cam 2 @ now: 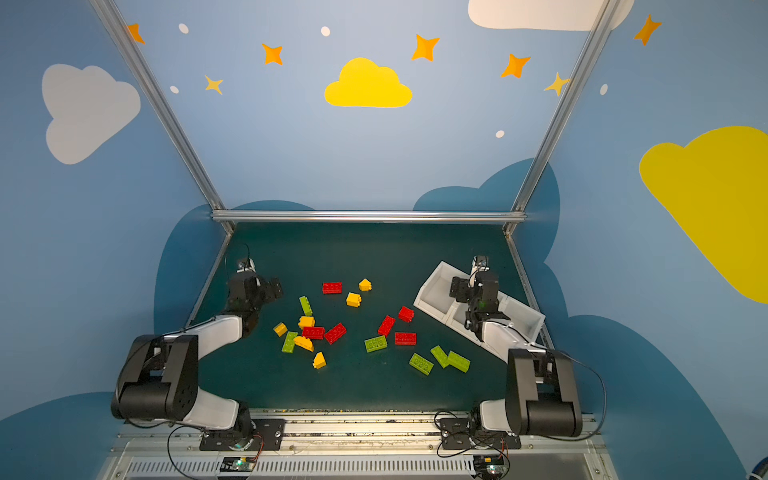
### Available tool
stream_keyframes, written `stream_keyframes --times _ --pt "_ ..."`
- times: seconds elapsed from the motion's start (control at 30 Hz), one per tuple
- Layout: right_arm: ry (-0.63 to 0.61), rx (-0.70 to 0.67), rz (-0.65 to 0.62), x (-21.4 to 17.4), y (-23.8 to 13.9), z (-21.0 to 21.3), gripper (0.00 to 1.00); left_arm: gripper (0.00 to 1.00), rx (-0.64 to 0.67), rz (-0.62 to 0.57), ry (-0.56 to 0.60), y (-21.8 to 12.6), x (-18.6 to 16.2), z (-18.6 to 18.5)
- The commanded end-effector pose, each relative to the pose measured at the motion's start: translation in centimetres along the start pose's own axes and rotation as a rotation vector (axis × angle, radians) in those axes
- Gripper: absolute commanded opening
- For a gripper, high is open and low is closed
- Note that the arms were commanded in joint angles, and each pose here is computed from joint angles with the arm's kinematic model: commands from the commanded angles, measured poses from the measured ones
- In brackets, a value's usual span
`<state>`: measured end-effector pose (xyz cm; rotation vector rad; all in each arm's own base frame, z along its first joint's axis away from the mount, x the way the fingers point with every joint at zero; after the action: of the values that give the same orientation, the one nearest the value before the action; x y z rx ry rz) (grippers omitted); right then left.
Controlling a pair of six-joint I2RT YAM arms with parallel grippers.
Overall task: Sort the legos into containers by color
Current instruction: 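Lower the left gripper onto a lime-green brick while the right gripper advances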
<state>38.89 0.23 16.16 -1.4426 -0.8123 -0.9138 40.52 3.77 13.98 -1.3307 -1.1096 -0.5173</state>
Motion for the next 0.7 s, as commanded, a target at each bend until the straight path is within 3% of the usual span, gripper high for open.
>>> stream_keyframes --times 0.0,0.13,0.2,0.37,0.57,0.67 --pt "0.045 -0.077 0.136 -0.6 -2.4 -0.3 0.93 1.00 0.086 0.188 0.014 -1.9 -0.1 0.6" --pt "0.028 0.014 0.135 1.2 -5.2 2.9 0.93 1.00 0.093 0.246 0.037 -4.5 1.0 -1.0" --pt "0.018 0.086 0.124 1.9 -6.8 5.1 0.93 1.00 0.034 0.276 0.051 -6.1 0.9 -2.8" --pt "-0.032 0.236 0.117 2.8 -10.2 9.9 0.93 0.98 0.006 0.419 0.045 -8.8 -1.3 -5.1" --pt "-0.096 0.376 0.118 1.8 -12.7 14.2 0.93 0.76 0.072 0.576 -0.108 -9.1 -5.1 -5.6" --pt "-0.109 0.423 0.130 0.1 -13.3 15.4 0.92 0.72 0.078 0.619 -0.162 -8.7 -6.4 -6.4"
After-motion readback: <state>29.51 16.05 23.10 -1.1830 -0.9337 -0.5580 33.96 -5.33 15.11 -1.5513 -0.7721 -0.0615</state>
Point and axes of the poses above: each gripper's point midway between its finger pads, its own y axis out along the fingers, its own z axis along the line the jaws close on, x = y × z, the point moved 2 cm from there along -y, back along the fingers, and after that the axes turned 3 degrees about -y, right-handed, at the moved point
